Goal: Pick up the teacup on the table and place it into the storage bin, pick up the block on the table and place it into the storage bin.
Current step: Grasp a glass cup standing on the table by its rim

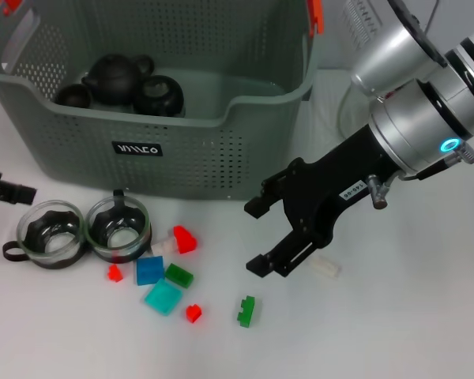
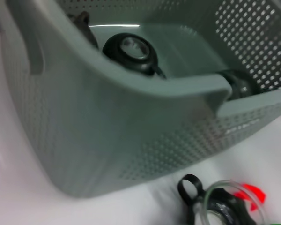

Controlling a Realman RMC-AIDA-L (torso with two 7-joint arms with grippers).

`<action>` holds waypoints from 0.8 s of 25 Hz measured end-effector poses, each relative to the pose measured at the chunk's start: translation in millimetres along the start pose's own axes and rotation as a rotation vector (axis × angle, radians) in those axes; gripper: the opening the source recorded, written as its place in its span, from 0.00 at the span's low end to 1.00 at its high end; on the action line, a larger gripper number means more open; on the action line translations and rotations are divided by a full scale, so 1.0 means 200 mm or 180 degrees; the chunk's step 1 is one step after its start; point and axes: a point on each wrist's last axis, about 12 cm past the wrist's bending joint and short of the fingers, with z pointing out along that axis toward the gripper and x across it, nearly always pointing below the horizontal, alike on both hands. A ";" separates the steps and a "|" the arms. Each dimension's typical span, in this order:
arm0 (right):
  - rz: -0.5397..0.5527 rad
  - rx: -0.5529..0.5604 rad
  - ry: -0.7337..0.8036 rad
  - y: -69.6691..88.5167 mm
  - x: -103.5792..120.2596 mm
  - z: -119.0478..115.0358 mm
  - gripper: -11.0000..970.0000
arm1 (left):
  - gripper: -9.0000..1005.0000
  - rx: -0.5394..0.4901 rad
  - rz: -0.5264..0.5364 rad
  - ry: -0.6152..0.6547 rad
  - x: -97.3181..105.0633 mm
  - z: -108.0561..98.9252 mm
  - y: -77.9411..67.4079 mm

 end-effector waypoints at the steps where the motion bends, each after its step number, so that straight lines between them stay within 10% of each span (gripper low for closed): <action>1: 0.0011 0.0017 -0.0006 0.00 0.00 0.00 0.97 | 0.85 -0.0045 0.0032 0.0060 -0.03 0.01 -0.01; 20: 0.0089 0.0139 -0.0113 -0.03 0.03 0.02 0.97 | 0.85 -0.0432 0.0096 0.0782 -0.16 0.22 -0.10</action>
